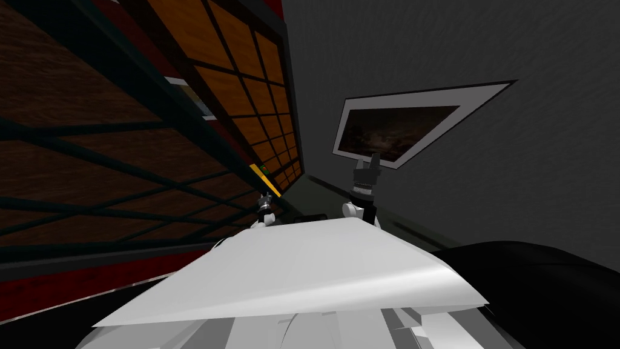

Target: Pull the door open

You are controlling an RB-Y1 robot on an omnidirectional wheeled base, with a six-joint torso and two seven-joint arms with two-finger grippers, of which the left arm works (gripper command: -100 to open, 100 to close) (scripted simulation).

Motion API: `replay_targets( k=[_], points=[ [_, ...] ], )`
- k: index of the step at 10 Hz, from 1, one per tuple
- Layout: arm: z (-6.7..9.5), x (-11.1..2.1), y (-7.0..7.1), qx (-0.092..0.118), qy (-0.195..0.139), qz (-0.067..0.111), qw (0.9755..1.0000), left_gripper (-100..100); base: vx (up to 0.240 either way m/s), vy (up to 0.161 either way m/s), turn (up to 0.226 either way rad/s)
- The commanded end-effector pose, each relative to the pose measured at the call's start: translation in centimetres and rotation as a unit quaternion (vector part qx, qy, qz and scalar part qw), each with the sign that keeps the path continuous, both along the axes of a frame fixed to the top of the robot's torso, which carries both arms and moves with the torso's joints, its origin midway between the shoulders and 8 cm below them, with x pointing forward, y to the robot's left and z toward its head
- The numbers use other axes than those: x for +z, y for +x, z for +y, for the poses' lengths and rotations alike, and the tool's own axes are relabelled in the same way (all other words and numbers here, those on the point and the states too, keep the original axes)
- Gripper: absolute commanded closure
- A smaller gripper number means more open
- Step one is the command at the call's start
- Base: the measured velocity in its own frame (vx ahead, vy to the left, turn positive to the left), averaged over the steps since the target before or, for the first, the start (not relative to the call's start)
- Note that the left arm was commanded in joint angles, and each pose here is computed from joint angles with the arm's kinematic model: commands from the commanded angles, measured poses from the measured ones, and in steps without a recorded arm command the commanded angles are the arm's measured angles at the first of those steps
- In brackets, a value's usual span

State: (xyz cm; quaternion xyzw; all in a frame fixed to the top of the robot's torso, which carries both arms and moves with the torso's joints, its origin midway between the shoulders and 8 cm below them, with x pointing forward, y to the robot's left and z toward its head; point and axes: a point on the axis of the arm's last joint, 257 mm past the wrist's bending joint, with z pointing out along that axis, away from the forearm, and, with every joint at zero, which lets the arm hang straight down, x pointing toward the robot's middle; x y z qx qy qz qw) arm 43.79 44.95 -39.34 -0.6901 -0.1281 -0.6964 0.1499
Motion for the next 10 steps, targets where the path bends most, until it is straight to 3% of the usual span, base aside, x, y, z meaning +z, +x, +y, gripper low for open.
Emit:
replay_targets(
  k=[1,2,8,9,10],
  points=[
    [-0.7,-0.5,-0.1,-0.013,-0.005,0.004,0.9999,100,-0.222,0.008,-0.124],
    [-0.7,-0.5,-0.1,-0.013,-0.005,0.004,0.9999,100,-0.165,0.011,-0.044],
    [-2.1,-0.5,0.3,-0.062,-0.016,0.002,0.9979,100,-0.227,0.016,-0.096],
    [-1.9,-0.4,0.4,-0.058,-0.013,0.003,0.9982,100,-0.103,0.003,-0.021],
    [-2.5,-0.6,0.0,-0.078,-0.014,0.004,0.9969,100,-0.155,-0.008,-0.036]
  ],
)
